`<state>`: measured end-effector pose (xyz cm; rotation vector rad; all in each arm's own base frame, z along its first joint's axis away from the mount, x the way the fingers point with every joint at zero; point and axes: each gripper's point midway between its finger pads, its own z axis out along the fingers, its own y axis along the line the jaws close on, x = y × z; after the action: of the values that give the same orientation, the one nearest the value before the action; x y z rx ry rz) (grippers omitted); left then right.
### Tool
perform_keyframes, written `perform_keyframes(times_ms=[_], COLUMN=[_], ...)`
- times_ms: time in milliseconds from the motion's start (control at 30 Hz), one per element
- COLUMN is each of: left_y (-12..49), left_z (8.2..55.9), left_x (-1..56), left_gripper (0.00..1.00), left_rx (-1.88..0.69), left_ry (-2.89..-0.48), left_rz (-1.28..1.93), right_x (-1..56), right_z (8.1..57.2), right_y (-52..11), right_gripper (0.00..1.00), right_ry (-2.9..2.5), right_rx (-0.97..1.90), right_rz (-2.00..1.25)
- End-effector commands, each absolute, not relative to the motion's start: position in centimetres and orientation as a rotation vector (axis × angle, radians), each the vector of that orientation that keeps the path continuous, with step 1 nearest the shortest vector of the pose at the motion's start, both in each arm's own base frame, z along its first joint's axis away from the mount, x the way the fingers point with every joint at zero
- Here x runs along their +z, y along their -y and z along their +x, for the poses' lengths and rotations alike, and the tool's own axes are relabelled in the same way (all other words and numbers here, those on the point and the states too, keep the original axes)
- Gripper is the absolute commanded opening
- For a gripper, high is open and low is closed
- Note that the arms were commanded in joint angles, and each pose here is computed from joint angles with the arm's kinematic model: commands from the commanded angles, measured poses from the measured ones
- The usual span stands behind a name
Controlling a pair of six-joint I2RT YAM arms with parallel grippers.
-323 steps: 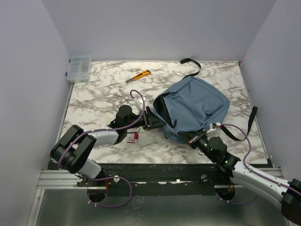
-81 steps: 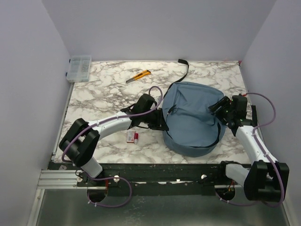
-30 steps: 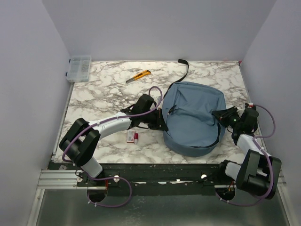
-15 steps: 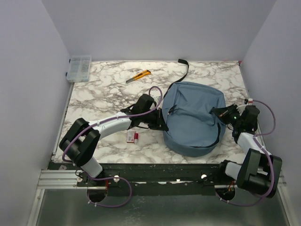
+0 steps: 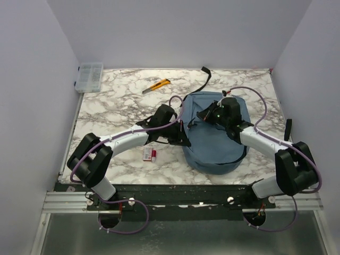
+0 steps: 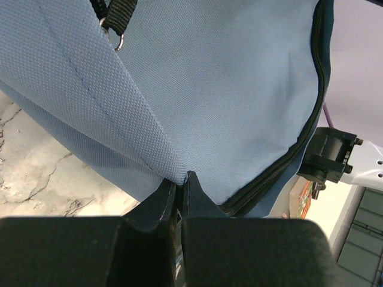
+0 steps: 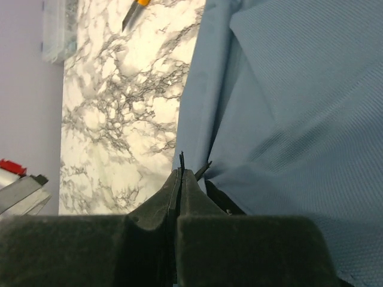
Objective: Pack the student bag
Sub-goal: Unzip the student bag at the center of the board.
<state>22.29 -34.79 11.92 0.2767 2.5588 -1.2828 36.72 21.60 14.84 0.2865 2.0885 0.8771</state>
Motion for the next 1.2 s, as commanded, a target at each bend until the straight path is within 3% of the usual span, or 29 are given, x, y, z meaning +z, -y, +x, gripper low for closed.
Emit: perform_keyframes(times_ms=[0, 233, 433, 600, 733, 800, 933, 1167], left_y=[35.2, 35.2, 34.8, 33.9, 33.4, 33.4, 33.7, 33.6], left_z=[22.3, 22.6, 22.9, 23.1, 23.6, 23.8, 23.7, 24.6], left_x=[14.1, 14.2, 13.7, 13.1, 13.0, 13.0, 12.7, 13.1], left_gripper=[0.0, 0.0, 0.0, 0.0, 0.0, 0.0, 0.0, 0.0], left_rx=[-1.333, -1.323, -1.31, -1.3, -1.315, -1.332, -1.369, -1.383], left_ry=[-2.473, -2.463, -2.468, -2.479, -2.487, -2.492, -2.522, -2.549], left_rz=[0.331, 0.324, 0.315, 0.286, 0.254, 0.255, 0.243, 0.222], right_x=[15.5, 13.9, 12.0, 14.3, 15.5, 15.7, 15.6, 14.5], right_z=[38.5, 38.7, 37.0, 36.8, 36.7, 36.3, 35.9, 33.5], right_y=[-21.8, -21.9, -27.0, -25.8, -21.5, -18.6, -14.1, -13.2], right_gripper=[0.0, 0.0, 0.0, 0.01, 0.47, 0.59, 0.55, 0.36], right_ry=[-2.054, -2.074, -2.134, -2.128, -2.188, -2.19, -2.182, -2.156], right_rx=[0.862, 0.873, 1.08, 1.04, 0.765, 0.694, 0.605, 0.611], right_rz=[0.341, 0.42, 0.371, 0.292, 0.211, 0.216, 0.268, 0.273])
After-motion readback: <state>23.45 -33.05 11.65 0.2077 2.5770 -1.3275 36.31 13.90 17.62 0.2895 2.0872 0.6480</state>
